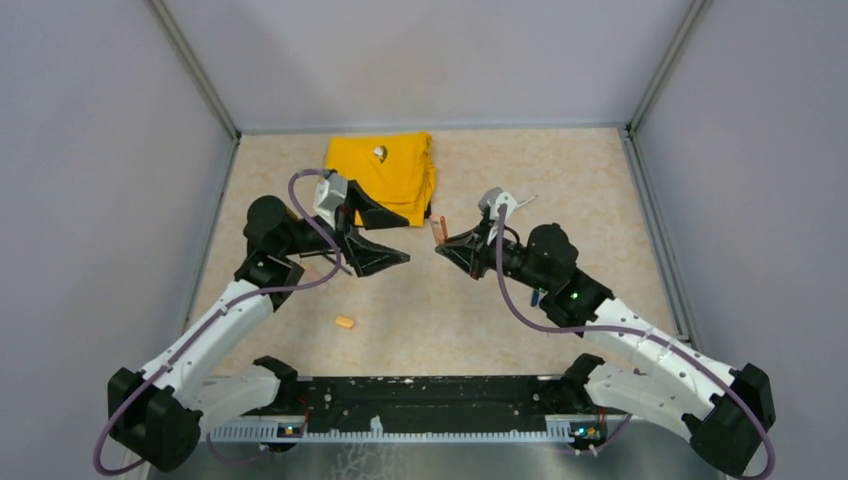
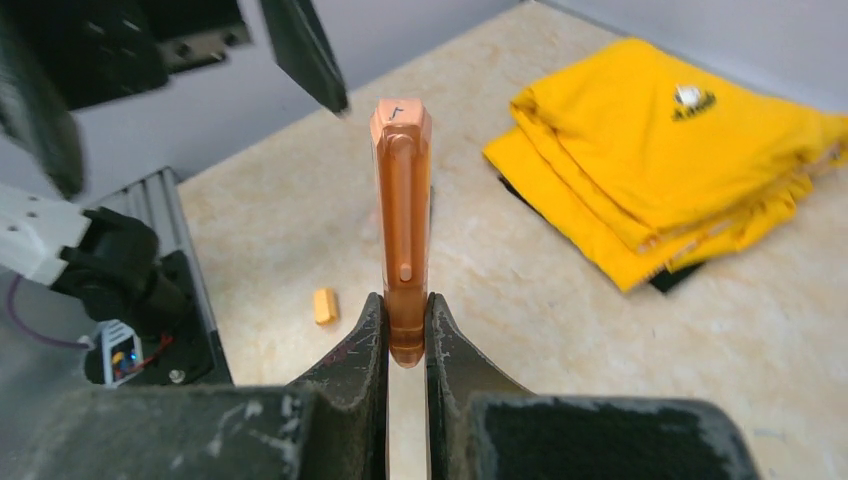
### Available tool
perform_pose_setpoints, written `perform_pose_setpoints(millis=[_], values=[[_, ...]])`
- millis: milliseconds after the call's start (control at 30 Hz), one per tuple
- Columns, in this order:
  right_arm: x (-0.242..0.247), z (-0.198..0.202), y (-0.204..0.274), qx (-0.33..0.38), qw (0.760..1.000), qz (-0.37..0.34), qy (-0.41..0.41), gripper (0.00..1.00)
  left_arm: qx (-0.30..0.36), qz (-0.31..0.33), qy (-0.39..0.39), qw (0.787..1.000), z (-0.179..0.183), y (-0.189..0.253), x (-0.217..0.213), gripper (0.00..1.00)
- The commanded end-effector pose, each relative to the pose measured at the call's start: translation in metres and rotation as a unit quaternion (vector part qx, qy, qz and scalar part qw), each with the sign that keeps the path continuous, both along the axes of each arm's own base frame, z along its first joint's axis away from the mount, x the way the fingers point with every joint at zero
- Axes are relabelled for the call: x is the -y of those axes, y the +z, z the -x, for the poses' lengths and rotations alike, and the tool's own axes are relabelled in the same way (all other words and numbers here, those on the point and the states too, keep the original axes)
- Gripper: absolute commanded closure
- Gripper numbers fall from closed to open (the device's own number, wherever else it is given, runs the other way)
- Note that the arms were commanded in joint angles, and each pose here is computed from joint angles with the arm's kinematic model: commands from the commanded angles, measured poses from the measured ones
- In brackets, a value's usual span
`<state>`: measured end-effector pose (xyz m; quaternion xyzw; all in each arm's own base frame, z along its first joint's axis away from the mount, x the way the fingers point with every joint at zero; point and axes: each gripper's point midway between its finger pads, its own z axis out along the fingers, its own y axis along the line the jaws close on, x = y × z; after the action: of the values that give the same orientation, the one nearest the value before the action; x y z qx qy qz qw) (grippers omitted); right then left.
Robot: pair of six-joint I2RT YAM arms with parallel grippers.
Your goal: Insert the pens into the pen caps
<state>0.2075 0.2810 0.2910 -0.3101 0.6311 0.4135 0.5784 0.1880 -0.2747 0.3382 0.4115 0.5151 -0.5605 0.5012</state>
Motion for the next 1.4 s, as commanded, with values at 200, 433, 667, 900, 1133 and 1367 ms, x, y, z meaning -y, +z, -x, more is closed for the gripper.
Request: perform_pose_setpoints(millis=[200, 433, 667, 900, 1133, 1367], values=[[0.033, -0.045, -0.063, -0.103, 0.978, 0.061, -0.173, 1.00, -0.033, -0.043, 0.245, 0.968, -0.077, -0.016, -0.030, 0.15], [0.024, -0.045, -0.088, -0.137, 0.974, 0.090, -0.157, 1.00, -0.043, -0.059, 0.318, 0.945, -0.095, -0.026, -0.048, 0.12], [0.037, -0.076, -0.127, -0.218, 0.933, 0.141, -0.250, 1.00, -0.053, -0.078, 0.364, 0.927, -0.108, -0.035, -0.061, 0.14], [0.018, -0.097, -0.181, -0.318, 0.889, 0.209, -0.256, 1.00, -0.061, -0.090, 0.373, 0.922, -0.113, -0.042, -0.062, 0.14], [0.000, -0.121, -0.207, -0.390, 0.877, 0.152, -0.237, 1.00, -0.064, -0.093, 0.398, 0.910, -0.118, -0.044, -0.071, 0.14], [-0.006, -0.130, -0.228, -0.419, 0.864, 0.148, -0.236, 0.97, -0.070, -0.097, 0.389, 0.913, -0.120, -0.046, -0.068, 0.14]])
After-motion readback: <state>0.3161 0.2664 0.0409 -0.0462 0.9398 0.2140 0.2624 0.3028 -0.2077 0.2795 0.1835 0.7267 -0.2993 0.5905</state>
